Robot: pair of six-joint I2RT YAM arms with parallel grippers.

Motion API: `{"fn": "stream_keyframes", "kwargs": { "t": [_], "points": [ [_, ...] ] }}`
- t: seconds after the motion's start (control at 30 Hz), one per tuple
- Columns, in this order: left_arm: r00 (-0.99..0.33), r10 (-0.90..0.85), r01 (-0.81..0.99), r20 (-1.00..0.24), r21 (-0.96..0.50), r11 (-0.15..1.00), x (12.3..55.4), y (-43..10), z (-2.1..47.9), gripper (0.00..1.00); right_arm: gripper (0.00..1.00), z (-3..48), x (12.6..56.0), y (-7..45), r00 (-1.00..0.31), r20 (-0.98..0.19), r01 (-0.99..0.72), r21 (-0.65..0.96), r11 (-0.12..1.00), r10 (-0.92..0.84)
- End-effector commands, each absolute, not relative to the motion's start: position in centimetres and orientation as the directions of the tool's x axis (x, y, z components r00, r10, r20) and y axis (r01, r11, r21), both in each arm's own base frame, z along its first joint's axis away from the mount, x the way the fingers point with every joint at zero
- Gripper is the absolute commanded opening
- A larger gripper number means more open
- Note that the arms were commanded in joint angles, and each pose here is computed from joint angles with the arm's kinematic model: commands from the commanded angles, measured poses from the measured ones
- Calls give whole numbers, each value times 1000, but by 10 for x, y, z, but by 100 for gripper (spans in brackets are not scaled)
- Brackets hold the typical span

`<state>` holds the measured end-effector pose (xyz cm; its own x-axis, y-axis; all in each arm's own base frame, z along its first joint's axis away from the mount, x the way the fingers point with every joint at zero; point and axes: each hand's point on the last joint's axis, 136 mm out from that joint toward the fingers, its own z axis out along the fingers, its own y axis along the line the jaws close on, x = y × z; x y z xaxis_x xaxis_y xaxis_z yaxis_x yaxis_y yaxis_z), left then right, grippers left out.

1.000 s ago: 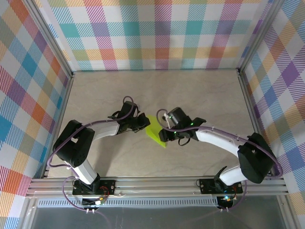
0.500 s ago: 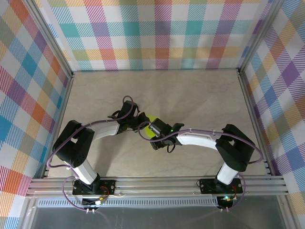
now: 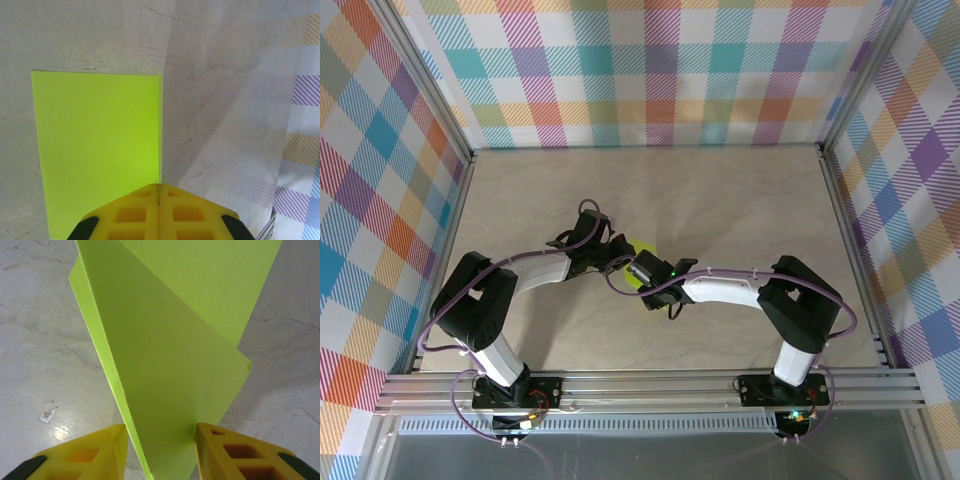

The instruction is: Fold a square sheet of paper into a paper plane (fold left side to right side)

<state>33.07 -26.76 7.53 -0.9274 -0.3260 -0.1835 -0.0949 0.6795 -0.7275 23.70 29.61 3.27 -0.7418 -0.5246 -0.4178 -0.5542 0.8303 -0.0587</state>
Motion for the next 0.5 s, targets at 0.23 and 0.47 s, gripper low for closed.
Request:
{"fn": "stream_keyframes", "kwargs": {
  "t": [0.23,0.47],
  "points": [
    [-928,-309,-55,-208,-743,666,333,-274,94,0,31,38,240,302,-722,-437,-566,-74,821,-537],
    [-929,-306,-55,-208,-740,670,332,-273,93,0,15,33,238,300,-728,-423,-565,-75,822,-540]
  ]
}}
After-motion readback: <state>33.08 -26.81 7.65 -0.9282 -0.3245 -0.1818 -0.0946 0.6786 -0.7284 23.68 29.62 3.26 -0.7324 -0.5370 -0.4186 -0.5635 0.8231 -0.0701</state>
